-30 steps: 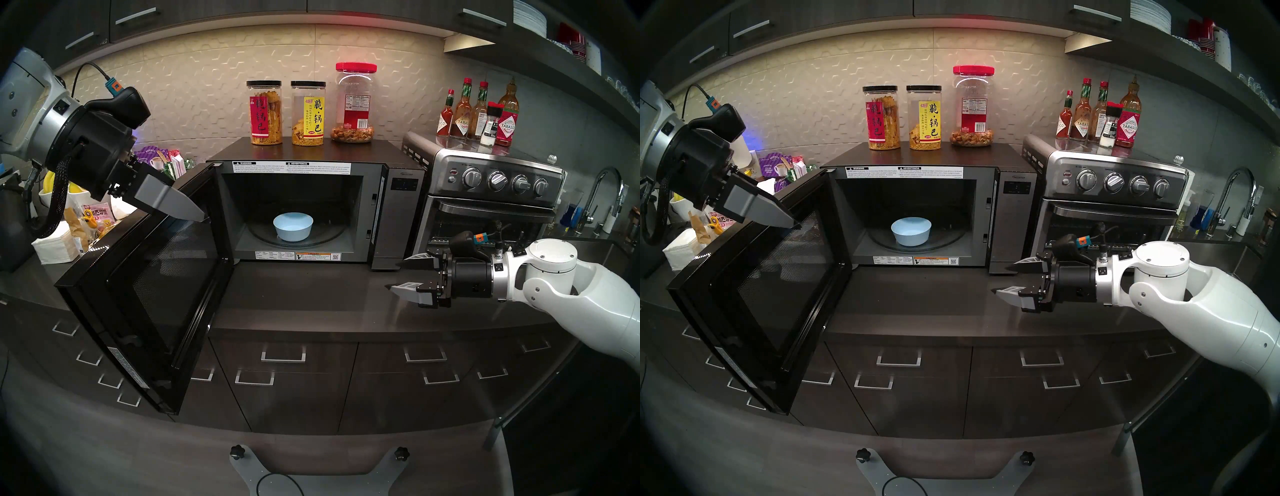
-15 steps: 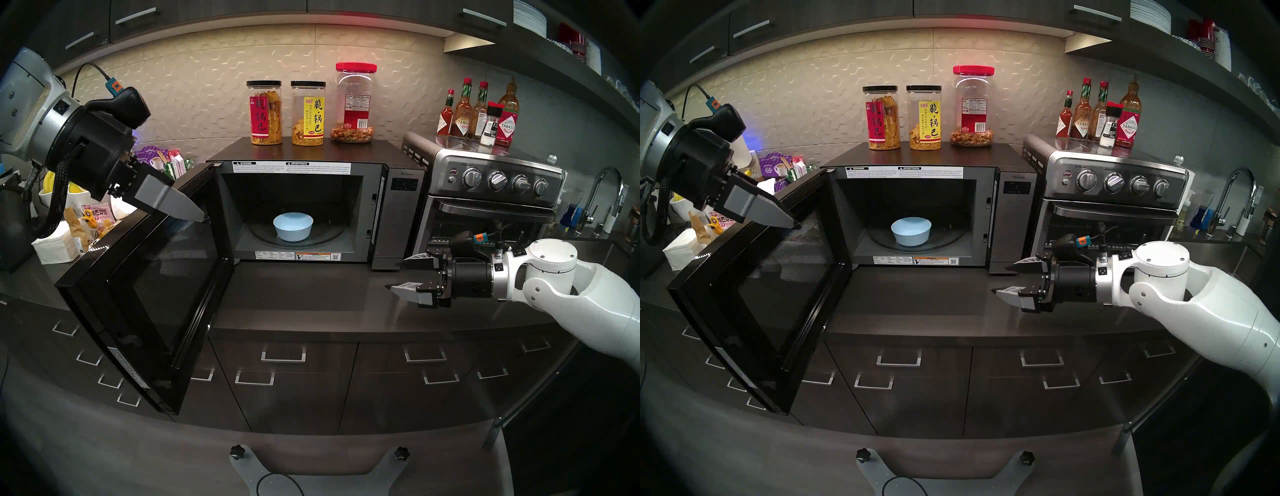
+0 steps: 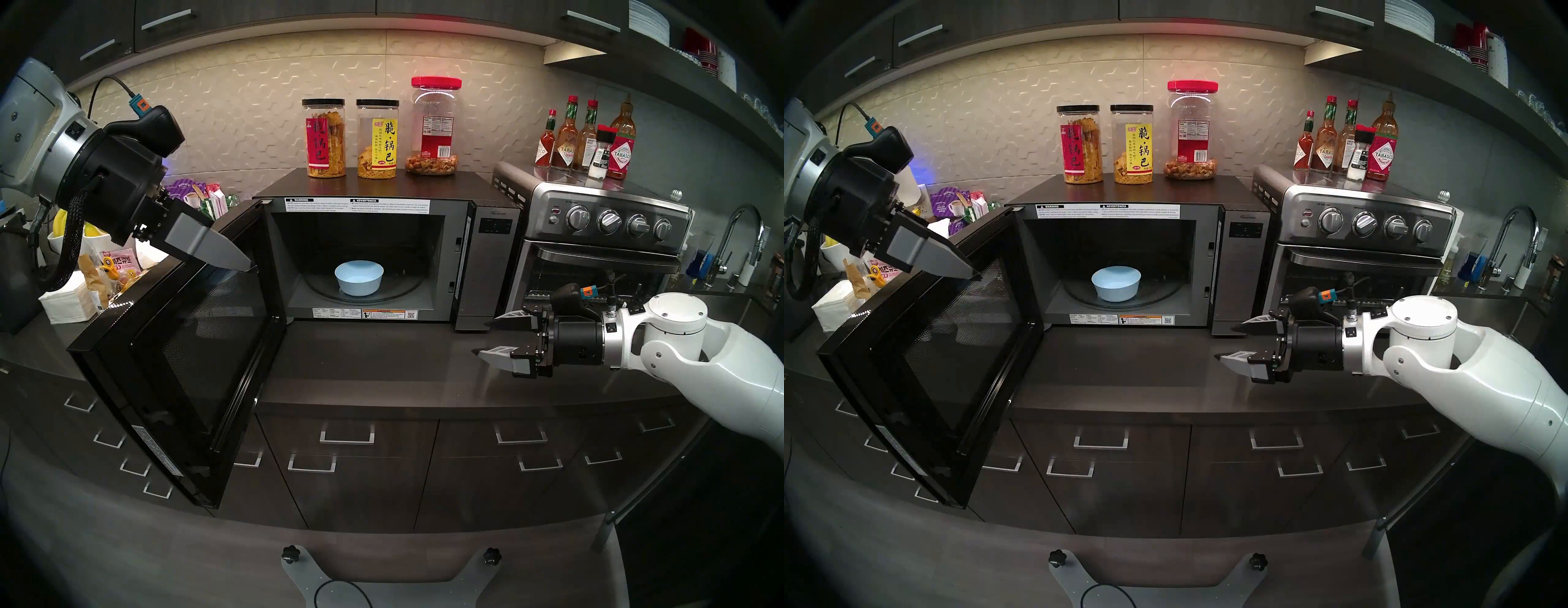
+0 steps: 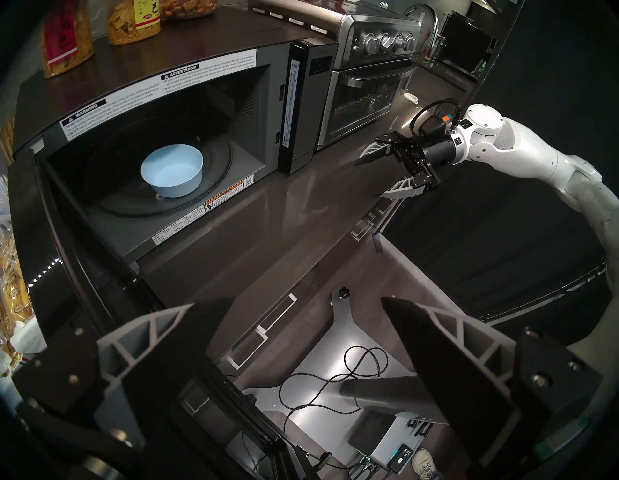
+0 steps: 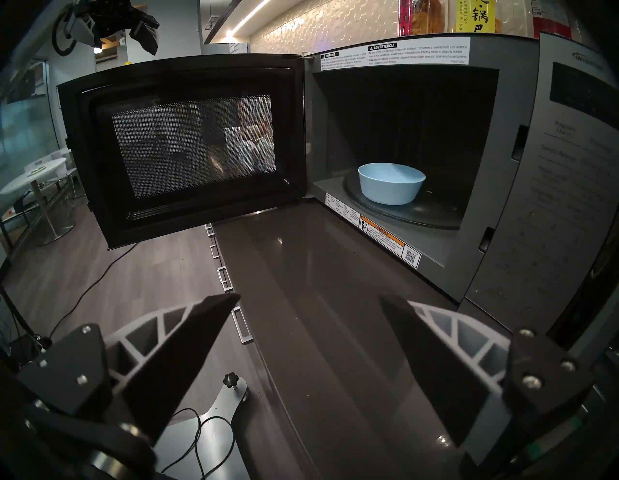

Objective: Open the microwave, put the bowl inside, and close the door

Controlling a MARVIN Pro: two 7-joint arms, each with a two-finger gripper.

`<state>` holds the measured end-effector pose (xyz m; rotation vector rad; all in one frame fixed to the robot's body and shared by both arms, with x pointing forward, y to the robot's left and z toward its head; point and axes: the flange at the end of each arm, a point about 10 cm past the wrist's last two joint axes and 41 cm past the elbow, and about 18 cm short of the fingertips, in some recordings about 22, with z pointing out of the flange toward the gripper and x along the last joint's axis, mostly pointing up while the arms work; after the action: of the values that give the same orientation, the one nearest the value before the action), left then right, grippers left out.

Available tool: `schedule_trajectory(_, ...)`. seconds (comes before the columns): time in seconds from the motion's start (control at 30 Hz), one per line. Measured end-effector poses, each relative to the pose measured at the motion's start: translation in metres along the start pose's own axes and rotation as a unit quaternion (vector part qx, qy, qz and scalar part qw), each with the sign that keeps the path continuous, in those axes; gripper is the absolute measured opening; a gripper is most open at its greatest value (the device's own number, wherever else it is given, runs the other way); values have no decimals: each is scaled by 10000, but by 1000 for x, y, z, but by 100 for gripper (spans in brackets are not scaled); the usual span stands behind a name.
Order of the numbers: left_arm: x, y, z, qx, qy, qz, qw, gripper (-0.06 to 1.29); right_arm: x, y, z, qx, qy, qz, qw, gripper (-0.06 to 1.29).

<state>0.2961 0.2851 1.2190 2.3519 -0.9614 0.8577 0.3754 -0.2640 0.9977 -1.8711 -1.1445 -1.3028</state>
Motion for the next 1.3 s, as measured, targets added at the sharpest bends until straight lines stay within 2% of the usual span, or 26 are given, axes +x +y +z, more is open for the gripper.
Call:
schedule_trajectory(0.33, 3, 1, -6, -2, 80, 23, 10000, 127, 0, 0, 0, 1, -1, 0, 10000, 119)
schedule_trajectory(0.73, 3, -1, -24, 76, 290, -24, 9995, 127, 0, 0, 0, 2, -1, -1, 10000, 119)
schedule_trajectory(1.07, 14, 2, -62, 262, 741, 40, 9969, 127, 0, 0, 0, 3, -1, -2, 10000, 119)
schedule_trajectory(1.3, 11, 0, -82, 301, 892, -56, 9955, 127, 0, 0, 0, 4, -1, -2, 10000, 119)
